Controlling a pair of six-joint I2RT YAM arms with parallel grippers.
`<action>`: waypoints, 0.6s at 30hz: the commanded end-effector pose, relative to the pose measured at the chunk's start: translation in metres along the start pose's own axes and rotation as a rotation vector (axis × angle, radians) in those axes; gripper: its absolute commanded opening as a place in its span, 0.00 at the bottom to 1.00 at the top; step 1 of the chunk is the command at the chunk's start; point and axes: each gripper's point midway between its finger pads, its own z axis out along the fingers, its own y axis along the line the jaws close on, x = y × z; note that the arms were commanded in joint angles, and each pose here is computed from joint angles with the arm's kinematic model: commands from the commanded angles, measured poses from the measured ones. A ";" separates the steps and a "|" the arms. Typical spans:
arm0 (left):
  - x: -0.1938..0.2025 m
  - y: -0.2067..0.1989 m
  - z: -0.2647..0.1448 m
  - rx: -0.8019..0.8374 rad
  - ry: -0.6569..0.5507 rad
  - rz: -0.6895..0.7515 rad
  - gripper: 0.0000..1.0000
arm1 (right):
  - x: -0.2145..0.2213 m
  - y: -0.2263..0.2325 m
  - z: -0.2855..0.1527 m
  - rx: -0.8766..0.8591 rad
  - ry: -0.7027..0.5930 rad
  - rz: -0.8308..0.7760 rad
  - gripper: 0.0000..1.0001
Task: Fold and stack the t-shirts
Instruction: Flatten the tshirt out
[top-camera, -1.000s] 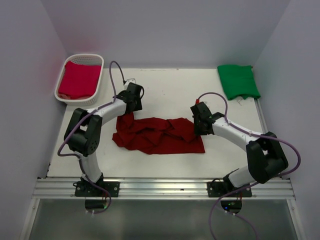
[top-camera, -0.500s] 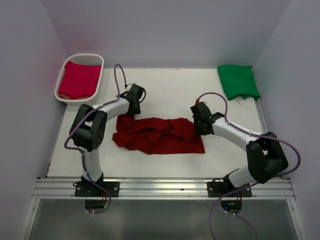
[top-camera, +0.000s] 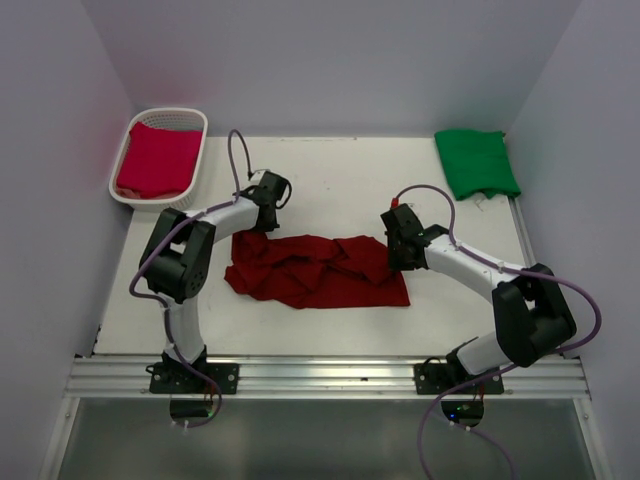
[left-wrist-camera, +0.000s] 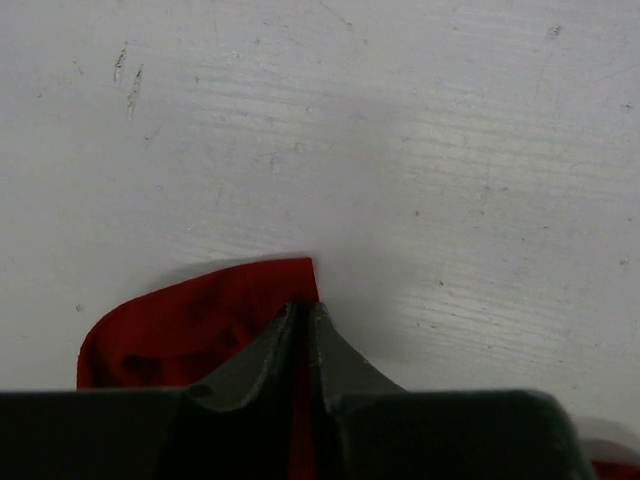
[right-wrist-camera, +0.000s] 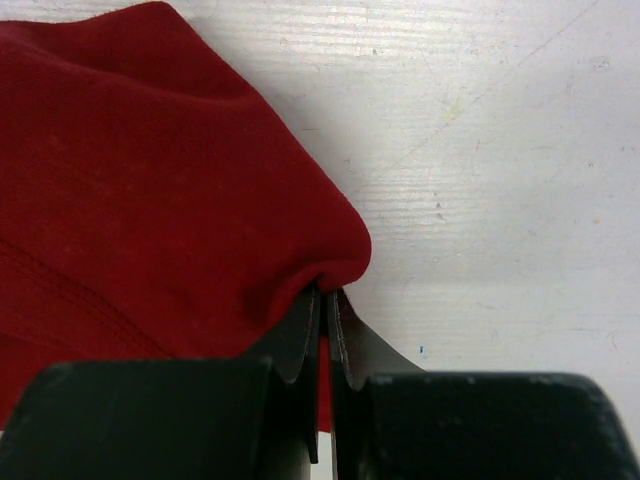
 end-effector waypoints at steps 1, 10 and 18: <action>-0.007 0.015 -0.007 -0.053 -0.033 -0.027 0.17 | -0.012 0.004 -0.005 -0.020 -0.035 0.014 0.00; -0.023 0.011 -0.018 -0.009 -0.102 -0.041 0.37 | -0.012 0.004 -0.003 -0.019 -0.031 0.011 0.00; -0.012 0.001 0.009 -0.027 -0.042 -0.006 0.38 | -0.012 0.004 -0.003 -0.018 -0.029 0.008 0.00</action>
